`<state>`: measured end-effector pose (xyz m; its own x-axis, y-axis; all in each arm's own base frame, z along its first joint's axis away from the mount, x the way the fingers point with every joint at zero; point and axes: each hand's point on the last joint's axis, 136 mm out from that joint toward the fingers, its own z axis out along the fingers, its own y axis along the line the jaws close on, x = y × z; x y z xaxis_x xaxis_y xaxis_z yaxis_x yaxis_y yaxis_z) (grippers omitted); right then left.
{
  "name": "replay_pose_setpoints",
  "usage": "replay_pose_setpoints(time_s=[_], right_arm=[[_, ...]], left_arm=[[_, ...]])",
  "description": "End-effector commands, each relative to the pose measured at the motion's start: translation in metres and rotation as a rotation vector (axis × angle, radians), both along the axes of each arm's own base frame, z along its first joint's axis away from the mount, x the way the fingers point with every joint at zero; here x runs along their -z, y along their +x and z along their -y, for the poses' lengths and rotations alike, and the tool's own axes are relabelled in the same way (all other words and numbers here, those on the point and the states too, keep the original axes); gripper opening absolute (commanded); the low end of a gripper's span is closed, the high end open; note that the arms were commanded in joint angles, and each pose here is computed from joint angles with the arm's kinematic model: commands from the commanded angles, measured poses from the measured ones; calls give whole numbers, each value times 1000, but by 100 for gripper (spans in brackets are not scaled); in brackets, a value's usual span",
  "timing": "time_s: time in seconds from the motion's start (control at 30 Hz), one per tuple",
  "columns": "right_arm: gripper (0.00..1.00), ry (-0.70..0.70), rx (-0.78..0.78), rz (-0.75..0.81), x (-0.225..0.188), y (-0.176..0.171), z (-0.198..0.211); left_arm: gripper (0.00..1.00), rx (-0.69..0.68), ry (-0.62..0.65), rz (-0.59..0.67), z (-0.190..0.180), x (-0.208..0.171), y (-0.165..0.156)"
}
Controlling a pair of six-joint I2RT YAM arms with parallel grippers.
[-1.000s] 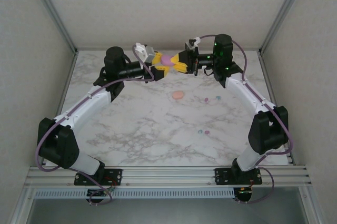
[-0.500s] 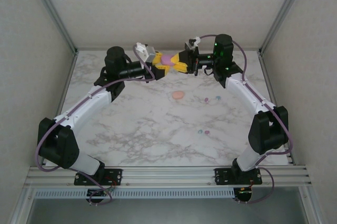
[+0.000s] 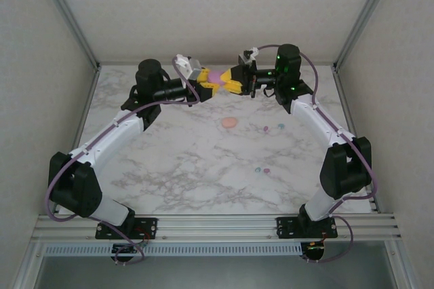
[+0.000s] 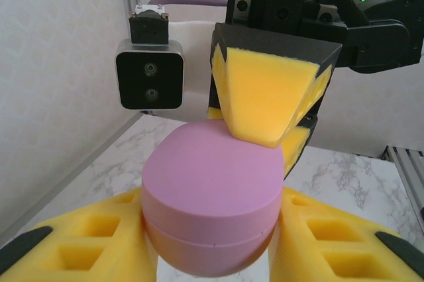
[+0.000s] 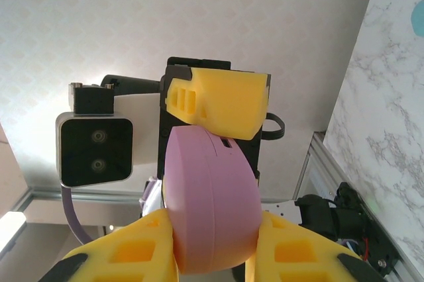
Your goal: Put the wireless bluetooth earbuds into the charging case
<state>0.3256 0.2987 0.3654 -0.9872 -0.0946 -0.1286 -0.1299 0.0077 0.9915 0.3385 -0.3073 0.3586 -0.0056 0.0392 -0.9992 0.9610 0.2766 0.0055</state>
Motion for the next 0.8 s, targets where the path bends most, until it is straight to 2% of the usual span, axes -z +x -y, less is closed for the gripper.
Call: replay_pose_setpoints(time_s=[0.0,0.07,0.13,0.27,0.37,0.5,0.63,0.77], right_arm=[[29,2,12,48,-6,-8,-1],[45,-51,59,78,-1,-5,4],[55,-182,120,142,10,-6,15],[63,-401,233,327,20,-2,38],[70,-488,307,496,24,2,52],[69,-553,324,850,31,-9,60],[69,-512,315,1156,27,-32,55],[70,-515,322,1236,27,-37,52]], left_arm=[[35,43,-5,43,9,-14,-12],[33,40,11,41,8,-11,-13],[32,45,45,30,8,-4,-15],[31,54,91,2,7,9,-20],[31,82,103,-25,10,16,-28],[30,128,110,-62,16,22,-40],[30,148,103,-70,22,21,-47],[31,163,86,-63,29,17,-53]])
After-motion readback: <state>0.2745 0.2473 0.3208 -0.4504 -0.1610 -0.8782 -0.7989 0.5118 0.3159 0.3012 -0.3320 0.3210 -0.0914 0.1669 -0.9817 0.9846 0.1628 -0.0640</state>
